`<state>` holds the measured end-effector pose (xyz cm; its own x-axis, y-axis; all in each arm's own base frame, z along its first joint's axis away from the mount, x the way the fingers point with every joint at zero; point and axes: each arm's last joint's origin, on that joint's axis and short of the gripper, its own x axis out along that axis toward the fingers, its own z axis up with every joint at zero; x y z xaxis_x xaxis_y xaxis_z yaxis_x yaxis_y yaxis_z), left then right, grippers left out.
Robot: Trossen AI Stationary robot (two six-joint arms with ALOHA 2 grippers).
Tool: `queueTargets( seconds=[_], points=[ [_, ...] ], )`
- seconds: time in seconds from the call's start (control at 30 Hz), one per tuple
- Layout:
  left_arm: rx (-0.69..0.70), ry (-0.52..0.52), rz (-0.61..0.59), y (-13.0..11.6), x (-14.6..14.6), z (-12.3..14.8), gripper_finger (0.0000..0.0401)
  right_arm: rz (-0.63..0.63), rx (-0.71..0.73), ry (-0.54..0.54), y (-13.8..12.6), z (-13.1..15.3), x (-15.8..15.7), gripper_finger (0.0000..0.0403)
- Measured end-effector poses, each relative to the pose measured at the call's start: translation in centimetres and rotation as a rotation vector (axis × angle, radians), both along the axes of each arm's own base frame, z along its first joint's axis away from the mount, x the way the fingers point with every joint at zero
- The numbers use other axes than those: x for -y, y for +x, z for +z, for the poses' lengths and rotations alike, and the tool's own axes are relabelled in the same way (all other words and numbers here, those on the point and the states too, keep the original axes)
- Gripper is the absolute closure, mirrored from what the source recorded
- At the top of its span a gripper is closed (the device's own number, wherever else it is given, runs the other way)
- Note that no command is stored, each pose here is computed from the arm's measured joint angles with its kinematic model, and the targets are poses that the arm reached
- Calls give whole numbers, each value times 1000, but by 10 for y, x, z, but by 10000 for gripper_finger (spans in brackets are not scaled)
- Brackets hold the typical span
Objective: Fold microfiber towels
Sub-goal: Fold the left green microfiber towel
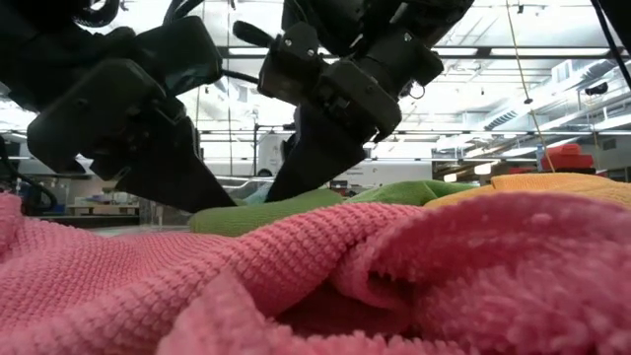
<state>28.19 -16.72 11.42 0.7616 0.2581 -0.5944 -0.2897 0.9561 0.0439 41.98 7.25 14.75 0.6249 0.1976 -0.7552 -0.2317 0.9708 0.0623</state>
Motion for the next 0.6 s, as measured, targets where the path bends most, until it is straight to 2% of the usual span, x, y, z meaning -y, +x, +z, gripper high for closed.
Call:
queueTargets(
  seconds=[0.2, 0.3, 0.4, 0.47, 0.6],
  points=[
    [2, -13, 3, -1, 2, 0, 356, -12, 100, -4, -2, 33, 10, 120],
    [3, -13, 3, -1, 2, 0, 358, 39, 181, -4, 0, 44, 0, 120],
    [4, -15, 3, -1, 2, 0, 356, 117, 194, -9, -1, 37, -20, 120],
    [6, -17, 3, -1, 2, 0, 356, 157, 160, -26, -4, 23, -31, 121],
    [13, -36, 16, -1, 3, 0, 357, 151, 192, -59, -10, 9, -37, 125]
  ],
)
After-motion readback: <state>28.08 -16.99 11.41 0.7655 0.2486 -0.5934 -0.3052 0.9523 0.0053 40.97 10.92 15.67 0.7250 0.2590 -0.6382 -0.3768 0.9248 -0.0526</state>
